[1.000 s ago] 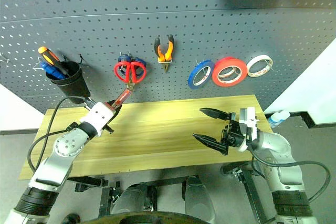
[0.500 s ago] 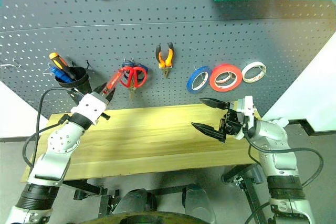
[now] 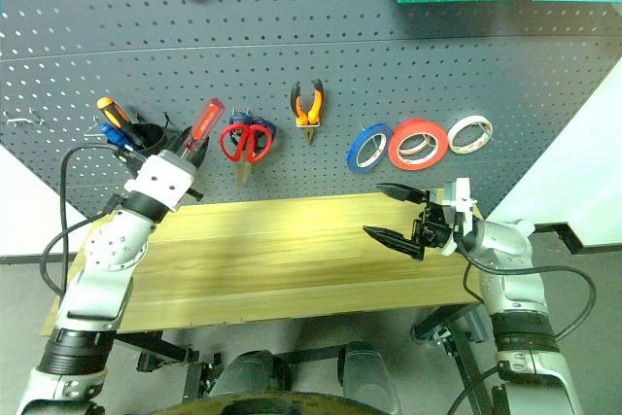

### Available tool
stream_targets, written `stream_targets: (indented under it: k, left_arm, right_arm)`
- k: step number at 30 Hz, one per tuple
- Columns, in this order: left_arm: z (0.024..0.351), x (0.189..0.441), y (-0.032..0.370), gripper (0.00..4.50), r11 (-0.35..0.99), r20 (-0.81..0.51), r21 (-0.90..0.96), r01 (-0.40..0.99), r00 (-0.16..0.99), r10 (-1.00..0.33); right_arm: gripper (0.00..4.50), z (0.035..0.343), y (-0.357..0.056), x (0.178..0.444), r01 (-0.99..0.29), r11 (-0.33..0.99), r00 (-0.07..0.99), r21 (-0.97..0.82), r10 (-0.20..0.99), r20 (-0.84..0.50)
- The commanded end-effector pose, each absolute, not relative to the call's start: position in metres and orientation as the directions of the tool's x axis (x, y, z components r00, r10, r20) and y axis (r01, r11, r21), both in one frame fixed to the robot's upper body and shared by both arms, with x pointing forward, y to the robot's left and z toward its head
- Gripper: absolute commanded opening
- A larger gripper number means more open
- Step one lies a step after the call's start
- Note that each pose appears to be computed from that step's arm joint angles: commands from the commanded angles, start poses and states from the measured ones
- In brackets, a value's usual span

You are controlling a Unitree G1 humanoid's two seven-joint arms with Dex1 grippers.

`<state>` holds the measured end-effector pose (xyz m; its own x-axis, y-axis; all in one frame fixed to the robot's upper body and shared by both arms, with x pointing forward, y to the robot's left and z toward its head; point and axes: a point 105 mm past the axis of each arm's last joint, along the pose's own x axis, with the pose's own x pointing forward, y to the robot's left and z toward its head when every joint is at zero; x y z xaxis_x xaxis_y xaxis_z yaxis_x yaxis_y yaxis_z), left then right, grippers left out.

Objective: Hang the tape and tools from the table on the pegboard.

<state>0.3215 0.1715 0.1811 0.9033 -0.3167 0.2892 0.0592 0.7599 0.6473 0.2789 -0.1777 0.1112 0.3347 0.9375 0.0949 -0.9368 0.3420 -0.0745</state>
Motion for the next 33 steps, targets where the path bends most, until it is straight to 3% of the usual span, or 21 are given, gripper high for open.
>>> stream_targets:
  k: [1,14,24,33]
  left_arm:
    - [0.217,0.322,0.183,0.82,0.788,0.399,0.614,-0.047,0.88,-0.259]
    - [0.27,0.334,0.209,0.82,0.824,0.494,0.543,-0.162,0.855,-0.157]
    - [0.269,0.351,0.236,0.82,0.873,0.486,0.442,-0.206,0.873,-0.04]
    - [0.243,0.36,0.251,0.82,0.926,0.433,0.31,-0.215,0.899,0.064]
  right_arm:
    - [4.5,0.12,-0.181,0.281,-0.93,0.346,0.331,-0.123,0.935,0.123]
    - [4.5,0.108,-0.186,0.28,-0.931,0.349,0.336,-0.108,0.934,0.12]
    - [4.5,0.104,-0.191,0.278,-0.932,0.348,0.338,-0.101,0.935,0.106]
    - [4.5,0.106,-0.196,0.274,-0.932,0.351,0.341,-0.092,0.934,0.104]
